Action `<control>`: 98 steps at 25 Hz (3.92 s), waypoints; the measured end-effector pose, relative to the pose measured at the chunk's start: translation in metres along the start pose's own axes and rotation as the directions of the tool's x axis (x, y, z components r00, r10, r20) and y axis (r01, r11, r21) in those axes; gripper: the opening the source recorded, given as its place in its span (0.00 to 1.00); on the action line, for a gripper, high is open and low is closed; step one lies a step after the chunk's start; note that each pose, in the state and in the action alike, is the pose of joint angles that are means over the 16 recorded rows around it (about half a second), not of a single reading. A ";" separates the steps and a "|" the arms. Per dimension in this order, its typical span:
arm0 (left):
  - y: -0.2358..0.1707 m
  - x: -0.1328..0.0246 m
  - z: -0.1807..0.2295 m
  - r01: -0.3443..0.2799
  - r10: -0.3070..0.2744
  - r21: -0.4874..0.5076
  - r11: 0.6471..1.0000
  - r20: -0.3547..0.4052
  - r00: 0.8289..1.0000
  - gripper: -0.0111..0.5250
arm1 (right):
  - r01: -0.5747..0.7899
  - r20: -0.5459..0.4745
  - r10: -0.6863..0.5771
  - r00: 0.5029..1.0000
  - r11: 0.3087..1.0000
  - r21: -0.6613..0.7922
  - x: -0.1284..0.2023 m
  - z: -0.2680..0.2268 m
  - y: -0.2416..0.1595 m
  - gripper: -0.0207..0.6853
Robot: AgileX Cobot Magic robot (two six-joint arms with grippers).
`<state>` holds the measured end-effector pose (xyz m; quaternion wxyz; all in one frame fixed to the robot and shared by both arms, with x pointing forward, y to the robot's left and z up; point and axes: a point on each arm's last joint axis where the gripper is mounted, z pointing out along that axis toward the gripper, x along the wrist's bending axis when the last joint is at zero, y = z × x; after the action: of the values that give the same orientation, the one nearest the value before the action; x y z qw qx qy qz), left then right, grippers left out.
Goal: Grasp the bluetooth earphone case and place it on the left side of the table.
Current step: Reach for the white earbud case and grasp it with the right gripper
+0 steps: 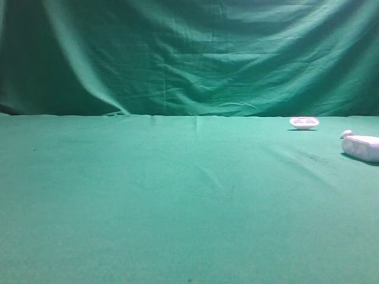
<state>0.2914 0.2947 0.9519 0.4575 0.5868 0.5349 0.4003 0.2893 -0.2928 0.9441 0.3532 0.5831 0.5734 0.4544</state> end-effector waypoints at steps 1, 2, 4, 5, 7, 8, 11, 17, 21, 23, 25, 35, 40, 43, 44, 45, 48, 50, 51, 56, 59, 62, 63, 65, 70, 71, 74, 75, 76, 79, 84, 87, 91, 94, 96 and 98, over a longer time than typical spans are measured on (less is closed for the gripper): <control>0.000 0.000 0.000 0.000 0.000 0.000 1.000 0.000 1.000 0.02 | 0.000 0.000 0.000 1.000 1.000 0.000 0.000 0.000 0.000 0.03; 0.000 0.000 0.000 0.000 0.000 0.000 1.000 0.000 1.000 0.02 | 0.000 0.000 0.000 1.000 1.000 0.000 0.000 0.000 0.000 0.03; 0.000 0.000 0.000 0.000 0.000 0.000 1.000 0.000 1.000 0.02 | 0.000 0.000 0.000 1.000 1.000 0.000 0.000 0.000 0.000 0.03; 0.000 0.000 0.000 0.000 0.000 0.000 1.000 0.000 1.000 0.02 | 0.000 0.000 0.000 1.000 1.000 0.000 0.000 0.000 0.000 0.03; 0.000 0.000 0.000 0.000 0.000 0.000 1.000 0.000 1.000 0.02 | 0.000 0.000 0.000 1.000 1.000 0.000 0.000 0.000 0.000 0.03; 0.000 0.000 0.000 0.000 0.000 0.000 1.000 0.000 1.000 0.02 | 0.000 0.000 0.000 1.000 1.000 0.000 0.000 0.000 0.000 0.03; 0.000 0.000 0.000 0.000 0.000 0.000 1.000 0.000 1.000 0.02 | 0.000 0.000 0.000 1.000 1.000 0.000 0.000 0.000 0.000 0.03; 0.000 0.000 0.000 0.000 0.000 0.000 1.000 0.000 1.000 0.02 | 0.016 0.006 -0.016 1.000 1.000 -0.001 -0.001 0.000 0.000 0.03; 0.000 0.000 0.000 0.000 0.000 0.000 1.000 0.000 1.000 0.02 | 0.042 0.015 -0.042 0.999 0.999 -0.016 -0.001 0.000 0.001 0.03; 0.000 0.000 0.000 0.000 0.000 0.000 1.000 0.000 1.000 0.02 | 0.051 0.016 -0.050 0.999 0.998 -0.042 -0.001 0.000 0.004 0.03; 0.000 0.000 0.000 0.000 0.000 0.000 1.000 0.000 1.000 0.02 | 0.057 0.015 -0.056 0.998 0.995 -0.085 -0.001 0.000 0.008 0.03; 0.000 0.000 0.000 0.000 0.000 0.000 1.000 0.000 1.000 0.02 | 0.049 -0.024 -0.063 0.998 0.929 -0.367 0.006 -0.011 0.048 0.03; 0.000 0.000 0.000 0.000 0.000 0.000 1.000 0.000 1.000 0.02 | 0.041 -0.020 -0.050 0.999 0.947 -0.319 0.009 -0.014 0.075 0.03; 0.000 0.000 0.000 0.000 0.000 0.000 1.000 0.000 1.000 0.02 | 0.038 0.001 -0.039 0.999 0.982 -0.186 0.010 -0.009 0.089 0.03; 0.000 0.000 0.000 0.000 0.000 0.000 1.000 0.000 1.000 0.02 | 0.037 0.010 -0.036 0.999 0.991 -0.128 0.010 -0.006 0.093 0.03; 0.000 0.000 0.000 0.000 0.000 0.000 1.000 0.000 1.000 0.02 | 0.035 0.019 -0.034 0.999 0.997 -0.064 0.011 -0.003 0.096 0.03; 0.000 0.000 0.000 0.000 0.000 0.000 1.000 0.000 1.000 0.02 | 0.029 0.048 -0.036 0.998 0.990 0.140 0.011 0.009 0.104 0.03; 0.000 0.000 0.000 0.000 0.000 0.000 1.000 0.000 1.000 0.02 | 0.026 0.061 -0.045 0.997 0.960 0.278 0.012 0.018 0.109 0.03; 0.000 0.000 0.000 0.000 0.000 0.000 1.000 0.000 1.000 0.02 | 0.027 0.063 -0.051 0.997 0.939 0.343 0.012 0.023 0.110 0.03; 0.000 0.000 0.000 0.000 0.000 0.000 1.000 0.000 1.000 0.02 | 0.065 0.037 -0.108 0.994 0.805 0.590 0.019 0.053 0.116 0.03; 0.000 0.000 0.000 0.000 0.000 0.000 1.000 0.000 1.000 0.02 | 0.114 -0.002 -0.154 0.988 0.724 0.681 0.026 0.074 0.119 0.05; 0.000 0.000 0.000 0.000 0.000 0.000 1.000 0.000 1.000 0.02 | 0.166 -0.046 -0.197 0.979 0.656 0.736 0.034 0.099 0.120 0.12; 0.000 0.000 0.000 0.000 0.000 0.000 1.000 0.000 1.000 0.02 | 0.183 -0.059 -0.210 0.976 0.638 0.748 0.037 0.107 0.120 0.16; 0.000 0.000 0.000 0.000 0.000 0.000 1.000 0.000 1.000 0.02 | 0.213 -0.084 -0.234 0.969 0.610 0.764 0.043 0.124 0.119 0.25; 0.000 0.000 0.000 0.000 0.000 0.000 1.000 0.000 1.000 0.02 | 0.255 -0.111 -0.274 0.955 0.572 0.780 0.056 0.165 0.114 0.53; 0.000 0.000 0.000 0.000 0.000 0.000 1.000 0.000 1.000 0.02 | 0.255 -0.111 -0.277 0.955 0.568 0.782 0.058 0.173 0.113 0.59; 0.000 0.000 0.000 0.000 0.000 0.000 1.000 0.000 1.000 0.02 | 0.248 -0.100 -0.281 0.954 0.558 0.792 0.061 0.196 0.110 0.75; 0.000 0.000 0.000 0.000 0.000 0.000 1.000 0.000 1.000 0.02 | 0.244 -0.096 -0.282 0.954 0.553 0.796 0.062 0.203 0.108 0.80; 0.000 0.000 0.000 0.000 0.000 0.000 1.000 0.000 1.000 0.02 | 0.240 -0.091 -0.284 0.954 0.548 0.801 0.063 0.209 0.107 0.84; 0.000 0.000 0.000 0.000 0.000 0.000 1.000 0.000 1.000 0.02 | 0.227 -0.077 -0.288 0.954 0.531 0.816 0.065 0.228 0.102 0.92; 0.000 0.000 0.000 0.000 0.000 0.000 1.000 0.000 1.000 0.02 | 0.210 -0.062 -0.294 0.954 0.501 0.840 0.066 0.252 0.094 0.94; 0.000 0.000 0.000 0.000 0.000 0.000 1.000 0.000 1.000 0.02 | 0.205 -0.060 -0.298 0.953 0.485 0.850 0.067 0.262 0.089 0.93; 0.000 0.000 0.000 0.000 0.000 0.000 1.000 0.000 1.000 0.02 | 0.202 -0.060 -0.299 0.952 0.471 0.859 0.068 0.270 0.084 0.85; 0.000 0.000 0.000 0.000 0.000 0.000 1.000 0.000 1.000 0.02 | 0.201 -0.060 -0.300 0.952 0.465 0.862 0.068 0.273 0.082 0.77; 0.000 0.000 0.000 0.000 0.000 0.000 1.000 0.000 1.000 0.02 | 0.198 -0.058 -0.299 0.953 0.463 0.864 0.068 0.274 0.081 0.71; 0.000 0.000 0.000 0.000 0.000 0.000 1.000 0.000 1.000 0.02 | 0.193 -0.054 -0.298 0.953 0.461 0.866 0.068 0.275 0.081 0.65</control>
<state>0.2914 0.2947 0.9519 0.4575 0.5868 0.5349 0.4003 0.5695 -0.2025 0.9351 0.1058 0.6151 0.7811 0.0199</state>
